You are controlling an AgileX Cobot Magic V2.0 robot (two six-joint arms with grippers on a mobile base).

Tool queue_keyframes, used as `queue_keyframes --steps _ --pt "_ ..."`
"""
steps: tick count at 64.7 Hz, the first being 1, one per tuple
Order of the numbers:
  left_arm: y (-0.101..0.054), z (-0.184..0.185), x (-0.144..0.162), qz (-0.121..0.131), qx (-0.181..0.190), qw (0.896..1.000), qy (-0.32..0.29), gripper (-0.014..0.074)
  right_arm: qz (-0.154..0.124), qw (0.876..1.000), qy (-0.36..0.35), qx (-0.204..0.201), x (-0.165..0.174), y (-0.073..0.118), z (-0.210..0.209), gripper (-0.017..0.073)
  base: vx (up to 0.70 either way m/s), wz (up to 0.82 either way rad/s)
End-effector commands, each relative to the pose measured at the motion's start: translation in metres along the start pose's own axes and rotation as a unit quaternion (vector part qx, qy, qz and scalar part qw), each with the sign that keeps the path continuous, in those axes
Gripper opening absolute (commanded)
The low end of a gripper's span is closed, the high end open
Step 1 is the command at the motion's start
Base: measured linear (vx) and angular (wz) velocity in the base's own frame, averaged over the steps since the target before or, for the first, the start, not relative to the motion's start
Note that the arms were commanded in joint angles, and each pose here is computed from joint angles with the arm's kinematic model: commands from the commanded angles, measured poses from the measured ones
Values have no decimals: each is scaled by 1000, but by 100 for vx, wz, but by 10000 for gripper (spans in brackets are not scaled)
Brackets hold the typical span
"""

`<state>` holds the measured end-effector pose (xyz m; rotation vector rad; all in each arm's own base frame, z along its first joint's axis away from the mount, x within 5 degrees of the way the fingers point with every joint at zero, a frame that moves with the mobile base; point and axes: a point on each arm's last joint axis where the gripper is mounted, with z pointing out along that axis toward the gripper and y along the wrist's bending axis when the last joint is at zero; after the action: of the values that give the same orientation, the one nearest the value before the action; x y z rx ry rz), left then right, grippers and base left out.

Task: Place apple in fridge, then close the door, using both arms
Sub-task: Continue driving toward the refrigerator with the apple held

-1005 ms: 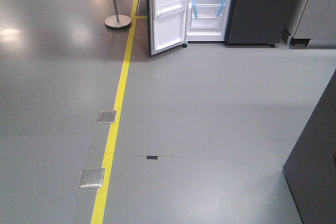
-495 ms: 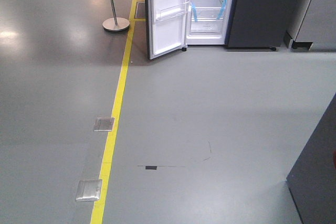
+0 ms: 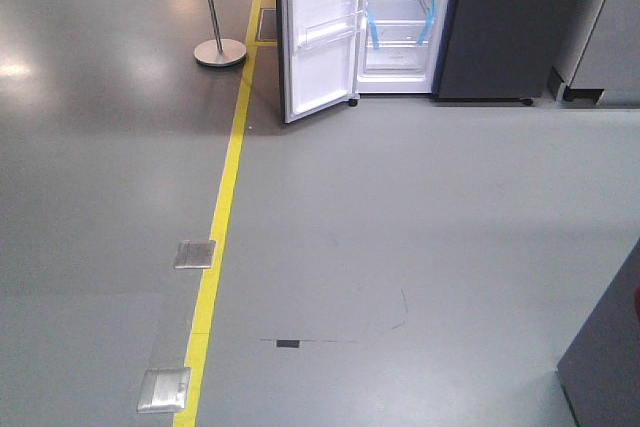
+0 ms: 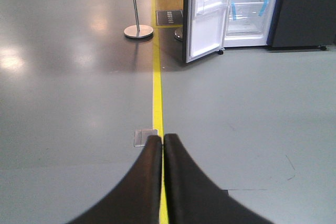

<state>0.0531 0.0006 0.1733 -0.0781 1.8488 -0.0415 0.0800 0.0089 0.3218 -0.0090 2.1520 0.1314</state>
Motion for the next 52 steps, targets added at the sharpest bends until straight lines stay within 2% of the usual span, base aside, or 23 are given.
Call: queue_keyframes --steps 1,52 --pt "0 1 -1 -2 4 999 -33 -6 -3 999 -47 0 -13 1 -4 195 16 2" --pt "0 1 -1 -2 4 999 -33 -6 -3 999 -47 0 -13 1 -4 195 15 1"
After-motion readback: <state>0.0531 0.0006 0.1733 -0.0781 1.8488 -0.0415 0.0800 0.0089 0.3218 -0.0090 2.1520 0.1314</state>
